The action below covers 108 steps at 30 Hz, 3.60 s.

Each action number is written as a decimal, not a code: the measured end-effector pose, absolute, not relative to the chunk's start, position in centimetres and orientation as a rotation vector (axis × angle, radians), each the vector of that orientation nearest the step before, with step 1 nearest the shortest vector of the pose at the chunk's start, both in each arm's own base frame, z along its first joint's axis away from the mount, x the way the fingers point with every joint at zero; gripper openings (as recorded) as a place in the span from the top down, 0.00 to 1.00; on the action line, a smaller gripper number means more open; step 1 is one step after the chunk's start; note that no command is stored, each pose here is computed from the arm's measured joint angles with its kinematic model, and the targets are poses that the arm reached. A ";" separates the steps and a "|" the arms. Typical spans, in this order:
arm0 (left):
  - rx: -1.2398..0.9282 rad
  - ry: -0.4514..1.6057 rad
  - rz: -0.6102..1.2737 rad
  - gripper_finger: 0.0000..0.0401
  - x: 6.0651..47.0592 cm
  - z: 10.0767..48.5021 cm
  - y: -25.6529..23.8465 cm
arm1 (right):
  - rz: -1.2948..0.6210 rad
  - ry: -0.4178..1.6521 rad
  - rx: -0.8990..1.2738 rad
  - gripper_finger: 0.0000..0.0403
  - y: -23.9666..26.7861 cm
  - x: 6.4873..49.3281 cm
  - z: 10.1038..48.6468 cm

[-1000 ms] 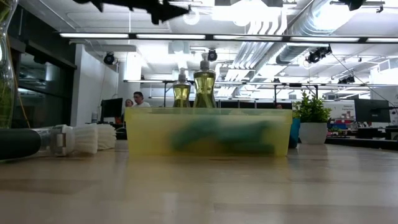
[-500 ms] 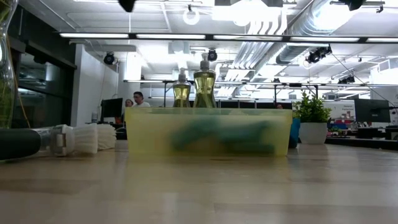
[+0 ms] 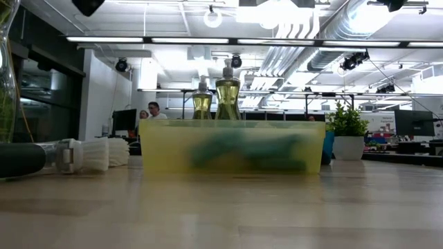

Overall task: Pick & Place Kitchen Sink Supplies
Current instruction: Put the dish soap into the orange bin

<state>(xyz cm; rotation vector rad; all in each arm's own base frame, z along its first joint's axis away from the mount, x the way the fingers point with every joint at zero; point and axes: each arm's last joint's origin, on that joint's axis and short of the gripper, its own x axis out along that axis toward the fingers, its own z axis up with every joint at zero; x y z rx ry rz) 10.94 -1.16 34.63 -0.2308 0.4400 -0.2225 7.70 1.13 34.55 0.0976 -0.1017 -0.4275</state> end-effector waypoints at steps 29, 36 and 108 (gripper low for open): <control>-0.261 0.592 -0.645 0.13 5.1 25.7 -4.1 | -0.427 -0.102 0.098 0.20 1.1 7.7 34.6; -0.232 0.459 -0.702 0.13 6.2 22.9 -5.2 | -0.428 -0.102 0.098 0.20 1.1 7.7 34.6; -0.127 0.204 -0.676 0.13 11.1 18.8 -8.7 | -0.428 -0.102 0.097 0.20 1.1 7.7 34.6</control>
